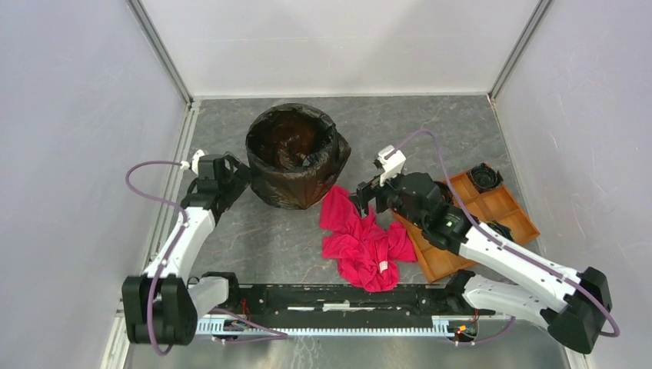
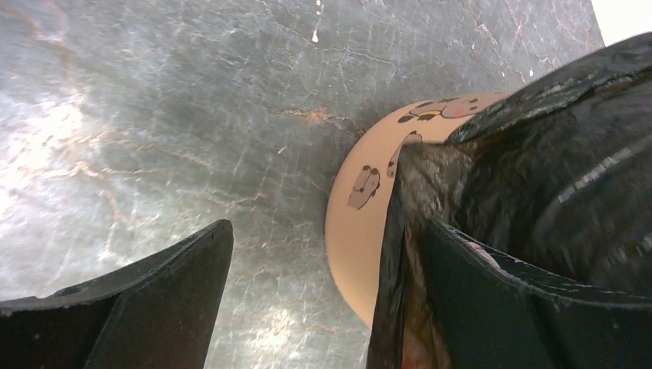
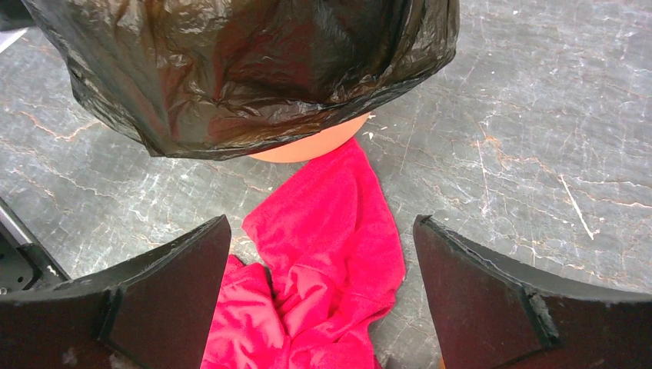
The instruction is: Put the trash bags into the trash bin
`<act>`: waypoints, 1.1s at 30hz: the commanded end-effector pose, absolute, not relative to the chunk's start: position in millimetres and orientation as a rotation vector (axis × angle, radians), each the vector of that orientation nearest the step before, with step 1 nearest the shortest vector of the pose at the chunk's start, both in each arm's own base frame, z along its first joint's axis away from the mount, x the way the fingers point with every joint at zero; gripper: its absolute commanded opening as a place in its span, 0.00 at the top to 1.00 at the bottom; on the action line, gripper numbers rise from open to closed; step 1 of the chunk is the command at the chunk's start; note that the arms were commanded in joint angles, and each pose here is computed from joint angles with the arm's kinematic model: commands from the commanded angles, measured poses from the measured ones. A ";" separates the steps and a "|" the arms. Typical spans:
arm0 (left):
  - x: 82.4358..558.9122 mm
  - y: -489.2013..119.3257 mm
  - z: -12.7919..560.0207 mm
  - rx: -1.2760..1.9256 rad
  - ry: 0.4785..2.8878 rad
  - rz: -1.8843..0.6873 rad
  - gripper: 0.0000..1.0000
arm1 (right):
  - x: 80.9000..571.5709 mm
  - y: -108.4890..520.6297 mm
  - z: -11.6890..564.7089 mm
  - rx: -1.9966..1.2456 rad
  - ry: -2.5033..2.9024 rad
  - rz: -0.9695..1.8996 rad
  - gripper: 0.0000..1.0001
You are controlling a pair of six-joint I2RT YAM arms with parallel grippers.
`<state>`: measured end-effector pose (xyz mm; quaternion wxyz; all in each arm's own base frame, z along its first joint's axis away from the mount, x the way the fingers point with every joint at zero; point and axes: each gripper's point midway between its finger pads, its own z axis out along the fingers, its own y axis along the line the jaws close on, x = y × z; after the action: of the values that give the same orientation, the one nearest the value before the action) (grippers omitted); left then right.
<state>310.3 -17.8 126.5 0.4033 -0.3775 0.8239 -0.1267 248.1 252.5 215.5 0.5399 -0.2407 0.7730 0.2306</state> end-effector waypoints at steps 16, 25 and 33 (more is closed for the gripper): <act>457.6 -143.0 126.6 -0.988 2.042 -0.848 0.00 | 232.4 182.3 296.5 -0.349 1.611 0.459 0.02; 536.0 -216.8 140.5 -0.957 2.050 -0.903 0.00 | 241.2 174.1 276.8 -0.320 1.655 0.375 0.02; 460.5 -104.6 147.3 -1.090 2.006 -0.834 0.00 | 265.4 217.9 207.0 -0.267 1.760 0.463 0.02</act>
<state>487.3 -174.3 125.1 0.3386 -0.3812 0.7989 -0.3192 252.3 196.6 226.1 0.6100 -0.1465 0.7598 0.1709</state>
